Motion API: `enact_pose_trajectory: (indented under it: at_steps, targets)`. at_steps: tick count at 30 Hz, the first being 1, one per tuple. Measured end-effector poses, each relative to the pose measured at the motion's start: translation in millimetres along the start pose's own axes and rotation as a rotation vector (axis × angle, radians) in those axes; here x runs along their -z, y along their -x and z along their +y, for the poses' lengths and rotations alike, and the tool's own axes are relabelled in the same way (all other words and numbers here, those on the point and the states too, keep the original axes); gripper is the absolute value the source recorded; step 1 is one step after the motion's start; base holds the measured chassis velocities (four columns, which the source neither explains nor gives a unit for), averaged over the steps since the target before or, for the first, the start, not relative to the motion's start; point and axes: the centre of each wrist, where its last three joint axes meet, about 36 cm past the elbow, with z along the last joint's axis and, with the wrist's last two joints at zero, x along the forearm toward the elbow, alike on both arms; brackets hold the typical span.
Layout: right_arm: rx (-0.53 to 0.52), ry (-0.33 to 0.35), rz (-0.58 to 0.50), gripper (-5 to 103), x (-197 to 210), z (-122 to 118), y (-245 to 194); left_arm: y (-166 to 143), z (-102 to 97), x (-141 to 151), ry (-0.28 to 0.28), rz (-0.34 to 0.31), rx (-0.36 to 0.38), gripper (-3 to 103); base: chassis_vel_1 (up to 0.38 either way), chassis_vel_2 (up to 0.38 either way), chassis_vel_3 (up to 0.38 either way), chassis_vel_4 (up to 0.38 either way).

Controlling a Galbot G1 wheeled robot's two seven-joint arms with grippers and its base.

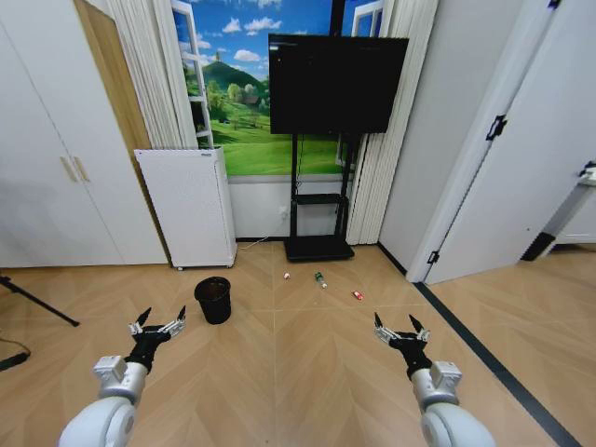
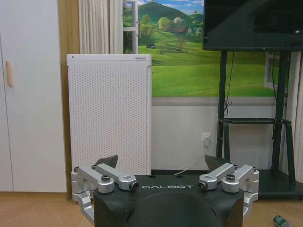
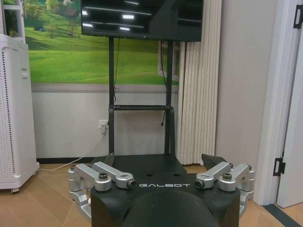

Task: Pick up the trash bin and place the garbage on the floor into it.

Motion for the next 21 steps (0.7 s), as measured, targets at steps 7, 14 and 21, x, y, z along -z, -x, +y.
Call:
enact_pose_trajectory:
  at_steps: [7,14,21]
  targets:
    - [0.017,0.005,0.011,100,-4.9,3.4,4.1,-1.3,-1.9,-1.9,-0.006,0.009,0.006,100,-0.231,0.230,0.237,-0.232]
    - [0.034,0.009,0.026,100,-10.8,5.8,5.8,-1.8,-3.0,-3.0,-0.004,0.015,0.012,100,-0.235,0.240,0.237,-0.228]
    - [0.046,0.010,0.034,100,-14.5,7.0,5.7,-0.7,-5.7,-2.7,-0.002,0.022,0.009,100,-0.238,0.235,0.239,-0.231]
